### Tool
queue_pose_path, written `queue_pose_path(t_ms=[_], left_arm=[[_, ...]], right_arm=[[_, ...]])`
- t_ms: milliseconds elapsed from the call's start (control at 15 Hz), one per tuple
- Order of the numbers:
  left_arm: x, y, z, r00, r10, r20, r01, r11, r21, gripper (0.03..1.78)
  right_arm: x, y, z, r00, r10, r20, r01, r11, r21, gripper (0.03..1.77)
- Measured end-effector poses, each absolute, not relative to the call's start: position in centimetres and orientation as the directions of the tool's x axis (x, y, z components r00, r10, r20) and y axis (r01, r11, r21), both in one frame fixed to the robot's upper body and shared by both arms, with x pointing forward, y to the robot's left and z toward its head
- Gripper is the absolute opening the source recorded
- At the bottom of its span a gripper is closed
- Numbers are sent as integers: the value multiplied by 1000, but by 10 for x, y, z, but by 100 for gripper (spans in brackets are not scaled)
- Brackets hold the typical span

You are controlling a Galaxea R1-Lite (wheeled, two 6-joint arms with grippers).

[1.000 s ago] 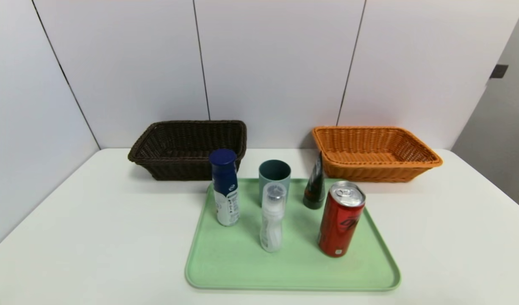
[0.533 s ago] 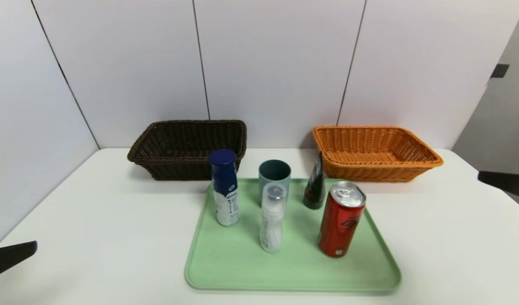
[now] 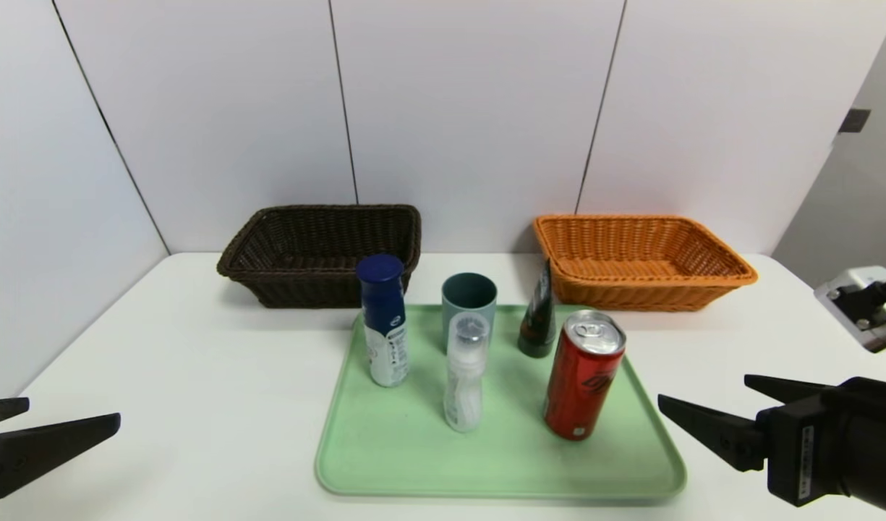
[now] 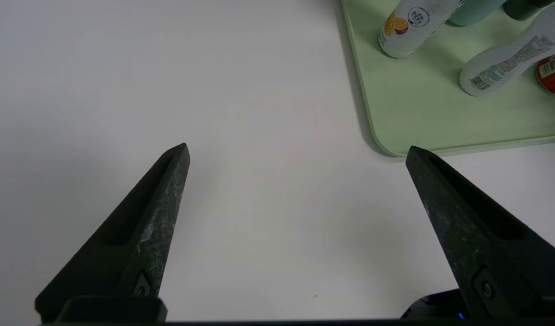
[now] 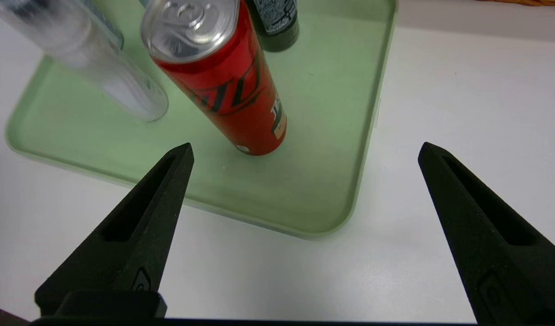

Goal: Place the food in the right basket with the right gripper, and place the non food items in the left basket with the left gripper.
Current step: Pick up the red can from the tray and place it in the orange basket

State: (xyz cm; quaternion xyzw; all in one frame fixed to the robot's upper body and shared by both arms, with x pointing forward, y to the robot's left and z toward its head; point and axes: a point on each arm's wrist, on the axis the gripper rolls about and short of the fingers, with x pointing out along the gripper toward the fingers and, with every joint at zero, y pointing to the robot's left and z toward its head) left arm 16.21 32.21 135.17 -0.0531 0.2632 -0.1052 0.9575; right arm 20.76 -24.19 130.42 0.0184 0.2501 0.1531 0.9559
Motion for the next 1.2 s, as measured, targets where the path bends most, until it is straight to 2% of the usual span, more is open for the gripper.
queue_pose_path(t_ms=[133,333,600,867,1200], left_arm=[[162,322,1346,867,-237,-439,202,971,-126,169],[162,322,1342,868,-220,-444,184,975,-124,169],[165,322,1344,874,-189,-448,143,981,-134,169],[166,322,1346,877,-183,-444,136,981,-135,169],[166,322,1348,879,-183,-439,138,981,-134,169]], right_arm=[[205,-237,1289,832,339,-440,-344,936,69,171],[195,-232,1271,819,427,-383,-449,893,34,171],[186,-223,1263,765,565,-308,-573,816,74,171],[191,-214,1254,760,578,-297,-584,808,77,171],[199,-209,1249,809,499,-311,-512,858,42,171]])
